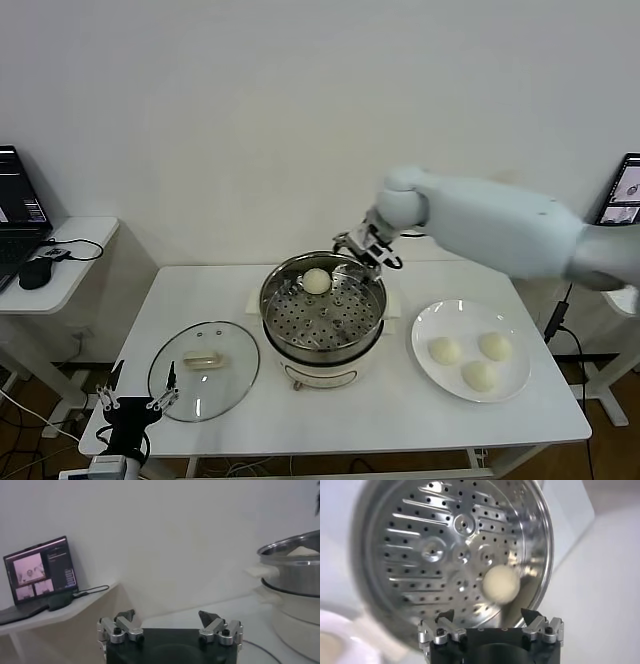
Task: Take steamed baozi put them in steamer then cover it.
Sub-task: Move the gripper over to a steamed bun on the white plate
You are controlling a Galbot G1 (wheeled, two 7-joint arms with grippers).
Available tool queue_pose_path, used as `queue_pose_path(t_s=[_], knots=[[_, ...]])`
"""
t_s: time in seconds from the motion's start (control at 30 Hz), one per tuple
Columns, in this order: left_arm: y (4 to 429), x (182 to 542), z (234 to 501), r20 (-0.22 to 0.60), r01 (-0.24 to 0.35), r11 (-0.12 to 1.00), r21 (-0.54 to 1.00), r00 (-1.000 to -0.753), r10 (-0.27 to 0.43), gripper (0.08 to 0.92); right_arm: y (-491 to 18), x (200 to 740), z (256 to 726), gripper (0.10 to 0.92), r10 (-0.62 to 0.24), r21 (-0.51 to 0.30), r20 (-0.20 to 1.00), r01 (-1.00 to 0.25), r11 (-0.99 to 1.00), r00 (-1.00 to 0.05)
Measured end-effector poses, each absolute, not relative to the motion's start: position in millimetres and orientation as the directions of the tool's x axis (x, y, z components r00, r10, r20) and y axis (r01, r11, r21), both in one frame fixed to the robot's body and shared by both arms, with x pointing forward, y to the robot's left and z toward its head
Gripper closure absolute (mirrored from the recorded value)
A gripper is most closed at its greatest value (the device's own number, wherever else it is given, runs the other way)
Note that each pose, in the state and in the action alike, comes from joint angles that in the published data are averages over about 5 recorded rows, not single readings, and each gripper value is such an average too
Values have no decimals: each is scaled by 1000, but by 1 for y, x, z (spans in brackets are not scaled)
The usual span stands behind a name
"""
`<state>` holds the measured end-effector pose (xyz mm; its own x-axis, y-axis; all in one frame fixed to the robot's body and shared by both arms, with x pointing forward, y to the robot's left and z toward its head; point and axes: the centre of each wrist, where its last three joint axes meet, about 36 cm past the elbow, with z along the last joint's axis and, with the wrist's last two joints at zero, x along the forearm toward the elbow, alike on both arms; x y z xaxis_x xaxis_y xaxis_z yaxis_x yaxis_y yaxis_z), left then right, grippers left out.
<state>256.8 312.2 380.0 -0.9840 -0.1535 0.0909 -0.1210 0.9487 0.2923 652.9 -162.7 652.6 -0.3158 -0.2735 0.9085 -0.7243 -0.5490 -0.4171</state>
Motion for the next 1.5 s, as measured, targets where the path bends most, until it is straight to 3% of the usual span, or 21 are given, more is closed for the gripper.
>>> queue_pose_path(t_s=[0.3,0.67,1.03,1.5], knots=[[310,256,377,102,-108,949,295,-984,-143,177,-257,610,652,199,-220,-383,921,-857,-344,-322],[310,253,374,112,-106,946,305,-983,-146,177,-325,579,599,200,-151,-320,945,-919,-229,-291],[315,251,371,119,-118,941,318,-979,-163,177,-352,583,532,200,-109,-265,962,-952,-153,-250],[322,250,366,123,-134,935,328,-975,-183,177,-339,604,471,199,-105,-229,970,-967,-111,-217]])
